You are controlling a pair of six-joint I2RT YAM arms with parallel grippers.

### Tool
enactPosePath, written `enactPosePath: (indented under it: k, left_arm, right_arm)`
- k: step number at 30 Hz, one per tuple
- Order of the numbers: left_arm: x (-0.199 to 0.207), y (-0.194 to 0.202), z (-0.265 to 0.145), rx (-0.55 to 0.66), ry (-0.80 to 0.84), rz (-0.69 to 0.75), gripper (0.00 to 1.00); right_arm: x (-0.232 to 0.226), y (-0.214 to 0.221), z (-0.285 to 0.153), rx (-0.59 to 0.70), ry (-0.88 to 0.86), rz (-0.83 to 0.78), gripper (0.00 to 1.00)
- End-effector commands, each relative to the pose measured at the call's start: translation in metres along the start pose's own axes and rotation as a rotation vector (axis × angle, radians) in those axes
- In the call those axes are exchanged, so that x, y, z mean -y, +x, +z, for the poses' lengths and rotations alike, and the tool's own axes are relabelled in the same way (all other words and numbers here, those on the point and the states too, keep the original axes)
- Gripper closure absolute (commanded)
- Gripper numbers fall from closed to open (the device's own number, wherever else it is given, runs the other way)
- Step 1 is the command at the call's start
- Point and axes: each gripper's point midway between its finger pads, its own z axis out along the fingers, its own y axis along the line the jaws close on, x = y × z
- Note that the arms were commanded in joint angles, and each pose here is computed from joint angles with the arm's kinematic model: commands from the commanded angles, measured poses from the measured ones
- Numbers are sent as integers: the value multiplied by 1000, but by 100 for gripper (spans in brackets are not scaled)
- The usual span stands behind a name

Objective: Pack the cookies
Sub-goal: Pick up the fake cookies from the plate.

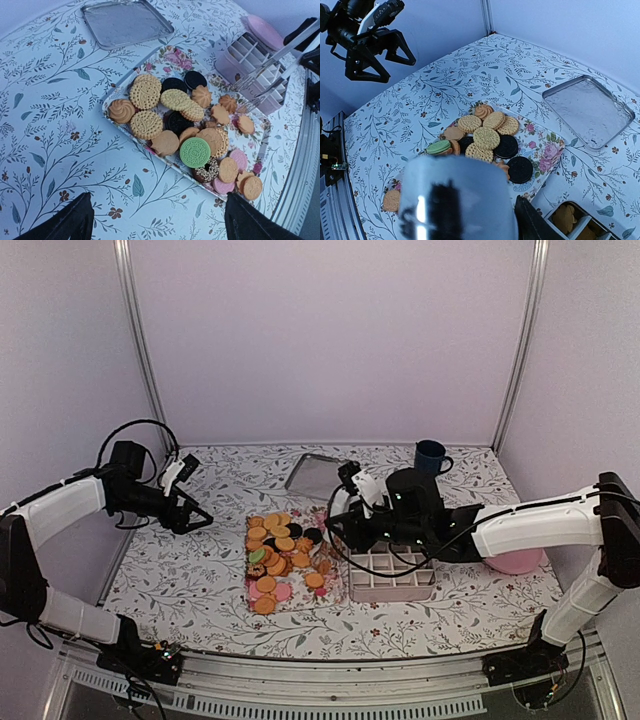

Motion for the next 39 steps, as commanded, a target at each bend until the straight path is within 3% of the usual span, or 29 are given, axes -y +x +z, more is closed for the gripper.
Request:
enactPosePath:
  k: [1,8,27,33,39]
  left_arm:
    - [0,4,0,8,5,-1,9]
    - [1,4,1,7,9,-1,9]
    - [1,7,1,5,11,0,9]
    - [2,5,1,8,17,-2,9]
    - [2,4,1,10,16,-2,9]
  right_arm:
    - [-4,-11,4,48,0,7,57]
    - [-3,-31,14,102,26,-29,59]
    - [-7,5,20,38,35,-36,60]
    - [-10,4,11,44,43,-30,70]
    - [-14,-31,3,123,43,-28,77]
